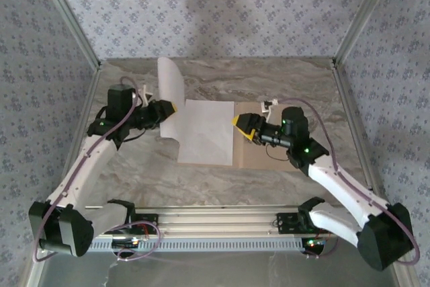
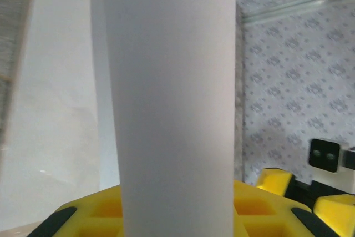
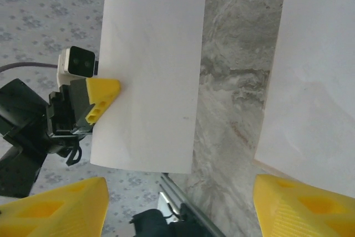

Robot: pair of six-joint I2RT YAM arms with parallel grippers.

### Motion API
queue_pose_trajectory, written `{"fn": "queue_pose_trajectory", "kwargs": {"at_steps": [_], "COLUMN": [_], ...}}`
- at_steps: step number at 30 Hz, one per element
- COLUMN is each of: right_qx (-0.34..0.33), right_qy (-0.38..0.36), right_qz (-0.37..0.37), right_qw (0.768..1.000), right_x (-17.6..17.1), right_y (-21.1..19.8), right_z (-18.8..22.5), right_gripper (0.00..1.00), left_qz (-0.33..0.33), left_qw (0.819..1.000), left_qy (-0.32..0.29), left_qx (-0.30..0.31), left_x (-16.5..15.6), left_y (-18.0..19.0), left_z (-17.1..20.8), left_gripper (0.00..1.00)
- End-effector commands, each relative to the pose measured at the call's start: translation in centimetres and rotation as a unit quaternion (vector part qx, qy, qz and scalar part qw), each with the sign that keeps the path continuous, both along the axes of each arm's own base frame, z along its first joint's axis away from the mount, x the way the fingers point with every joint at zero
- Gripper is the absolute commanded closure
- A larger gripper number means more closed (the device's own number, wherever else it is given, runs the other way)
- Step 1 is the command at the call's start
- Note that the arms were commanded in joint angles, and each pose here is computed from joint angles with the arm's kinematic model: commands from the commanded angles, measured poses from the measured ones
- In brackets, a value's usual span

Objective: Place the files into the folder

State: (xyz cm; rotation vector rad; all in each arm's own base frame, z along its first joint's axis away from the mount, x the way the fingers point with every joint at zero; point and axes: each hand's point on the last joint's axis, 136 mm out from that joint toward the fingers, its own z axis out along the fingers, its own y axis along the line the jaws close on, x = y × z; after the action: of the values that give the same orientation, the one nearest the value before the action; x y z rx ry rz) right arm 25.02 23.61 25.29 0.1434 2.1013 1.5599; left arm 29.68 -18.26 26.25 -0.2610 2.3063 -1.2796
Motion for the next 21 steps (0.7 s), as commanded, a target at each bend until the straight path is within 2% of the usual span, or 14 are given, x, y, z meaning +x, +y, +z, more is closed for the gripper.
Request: {"fn": "queue_pose_trajectory", "kwargs": {"at_steps": [1,5,11,17,21], "right_qx": [0.049,0.091,0.130,0.162,0.165], "right_qy": [-0.023,-0.057,-0.104,-0.142,-0.137], "right_qz": [0.001,0.008,0.037,0.047,0.040], "right_qw": [0.999,0.994,0.985,0.975,0.976], "right_x": [-1.0,-2.0,-3.2,-3.8,-3.6], "right_y": [-0.7,-1.2,-1.1,-1.3,-1.5], "right_z": [1.5,3.0,5.4,7.5,7.0], "right_gripper": [0.28,0.28,0.23,0.20,0.15], "left_qz": [-0.028,-0.079,-0.153,-0.192,-0.202], "left_qw": [0.999,0.995,0.982,0.973,0.970], "left_qy": [-0.031,-0.059,-0.090,-0.090,-0.084], "left_qx": [-0.019,-0.035,-0.065,-0.093,-0.105], "left_x": [-0.4,-1.9,-4.9,-6.9,-7.6], "left_y": [-2.4,-5.8,-10.7,-13.9,-14.7], "left_z": [3.5,6.3,9.9,10.6,10.5], "left_gripper": [0.71,0.71,0.70,0.71,0.71]}}
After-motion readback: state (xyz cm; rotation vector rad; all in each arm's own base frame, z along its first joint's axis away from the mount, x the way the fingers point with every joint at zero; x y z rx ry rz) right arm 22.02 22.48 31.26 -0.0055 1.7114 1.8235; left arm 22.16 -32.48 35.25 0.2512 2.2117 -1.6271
